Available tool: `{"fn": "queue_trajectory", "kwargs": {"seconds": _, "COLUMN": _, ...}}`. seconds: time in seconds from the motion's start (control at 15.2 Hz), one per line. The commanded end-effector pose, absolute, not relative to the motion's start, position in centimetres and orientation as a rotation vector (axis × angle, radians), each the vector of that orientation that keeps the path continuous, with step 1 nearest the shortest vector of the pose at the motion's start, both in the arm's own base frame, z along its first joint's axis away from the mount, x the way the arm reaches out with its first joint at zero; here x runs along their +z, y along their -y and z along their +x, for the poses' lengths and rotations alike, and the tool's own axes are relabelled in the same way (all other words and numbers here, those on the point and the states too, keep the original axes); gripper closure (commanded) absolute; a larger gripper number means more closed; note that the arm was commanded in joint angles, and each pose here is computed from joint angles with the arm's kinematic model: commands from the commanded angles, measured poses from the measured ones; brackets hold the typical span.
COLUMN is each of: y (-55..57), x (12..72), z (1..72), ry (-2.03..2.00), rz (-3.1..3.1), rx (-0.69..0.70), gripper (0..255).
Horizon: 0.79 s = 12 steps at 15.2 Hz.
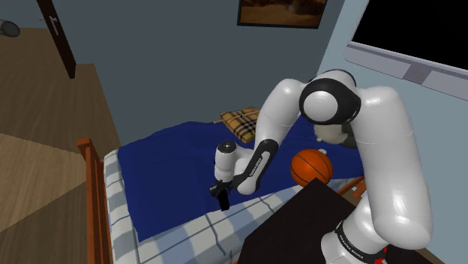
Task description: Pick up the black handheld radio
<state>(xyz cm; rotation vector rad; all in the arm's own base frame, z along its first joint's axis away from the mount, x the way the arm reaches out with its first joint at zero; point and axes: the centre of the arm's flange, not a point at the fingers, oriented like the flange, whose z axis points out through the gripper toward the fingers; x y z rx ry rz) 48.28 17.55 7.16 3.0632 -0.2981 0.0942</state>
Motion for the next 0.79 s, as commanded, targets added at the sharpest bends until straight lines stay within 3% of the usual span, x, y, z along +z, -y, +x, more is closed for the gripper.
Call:
{"fn": "queue_trajectory", "kwargs": {"seconds": 0.0, "y": -17.6, "x": 8.1, "z": 48.3, "ry": 0.298, "rz": 3.063, "rx": 0.094, "gripper": 255}}
{"fn": "queue_trajectory", "kwargs": {"seconds": 0.73, "y": -17.6, "x": 13.0, "z": 48.3, "ry": 0.298, "rz": 3.063, "rx": 0.094, "gripper": 255}}
